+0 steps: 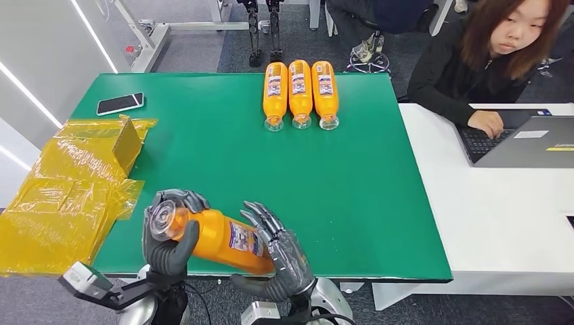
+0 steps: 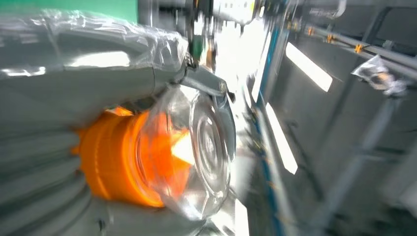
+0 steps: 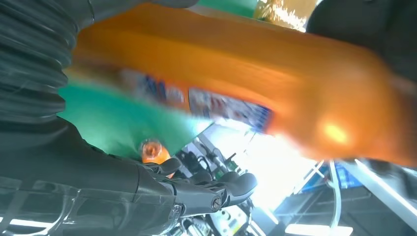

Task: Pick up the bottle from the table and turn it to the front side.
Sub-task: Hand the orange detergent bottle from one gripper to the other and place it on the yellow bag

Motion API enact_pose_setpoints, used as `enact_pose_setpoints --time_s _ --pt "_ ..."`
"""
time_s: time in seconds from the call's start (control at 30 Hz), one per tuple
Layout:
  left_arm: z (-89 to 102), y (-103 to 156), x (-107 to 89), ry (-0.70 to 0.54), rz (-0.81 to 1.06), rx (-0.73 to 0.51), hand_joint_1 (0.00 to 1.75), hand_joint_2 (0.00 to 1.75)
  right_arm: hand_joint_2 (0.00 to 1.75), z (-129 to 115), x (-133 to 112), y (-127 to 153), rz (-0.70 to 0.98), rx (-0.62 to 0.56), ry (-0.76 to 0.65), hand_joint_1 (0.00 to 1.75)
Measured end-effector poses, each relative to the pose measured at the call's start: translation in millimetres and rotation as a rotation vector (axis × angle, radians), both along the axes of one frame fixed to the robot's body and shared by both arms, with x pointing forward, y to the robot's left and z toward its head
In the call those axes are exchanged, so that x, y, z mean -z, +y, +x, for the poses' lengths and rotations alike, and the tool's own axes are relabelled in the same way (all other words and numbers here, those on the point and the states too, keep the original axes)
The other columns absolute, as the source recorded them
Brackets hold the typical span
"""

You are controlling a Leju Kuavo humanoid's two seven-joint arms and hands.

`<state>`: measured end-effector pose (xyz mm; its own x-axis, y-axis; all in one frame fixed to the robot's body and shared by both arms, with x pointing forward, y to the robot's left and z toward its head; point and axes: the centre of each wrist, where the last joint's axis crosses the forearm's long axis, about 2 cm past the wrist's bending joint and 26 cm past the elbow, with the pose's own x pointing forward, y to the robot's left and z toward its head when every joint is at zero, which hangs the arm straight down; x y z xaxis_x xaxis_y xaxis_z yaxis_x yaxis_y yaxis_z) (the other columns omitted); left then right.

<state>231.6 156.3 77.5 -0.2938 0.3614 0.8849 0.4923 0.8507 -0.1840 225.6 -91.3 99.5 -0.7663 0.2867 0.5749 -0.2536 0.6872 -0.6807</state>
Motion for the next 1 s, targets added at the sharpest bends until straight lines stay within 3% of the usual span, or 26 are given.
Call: enact_pose_setpoints --time_s 0.43,0.67,0.83,1.0 --pt "74.0 72.7 -3.5 -0.306 0.784 -0.524 1.75 1.75 1.75 -5.7 1.4 -3.0 0.063 -0.020 0.013 0.00" --pt "90.4 91.5 -5.4 -0.350 0.917 -0.578 1.75 1.75 1.75 -6.0 1.0 -1.6 0.063 -0.039 0.017 0.00" --pt "112.5 100.3 -11.2 -0.506 1.315 -0.720 1.75 1.75 1.75 1.1 -3.2 2.4 0.080 -0.060 0.028 0.00" --pt "131.3 115.6 1.4 -0.528 1.658 -0.620 1.75 1.75 1.75 6.2 -2.7 5.8 0.097 -0.076 0.032 0.00"
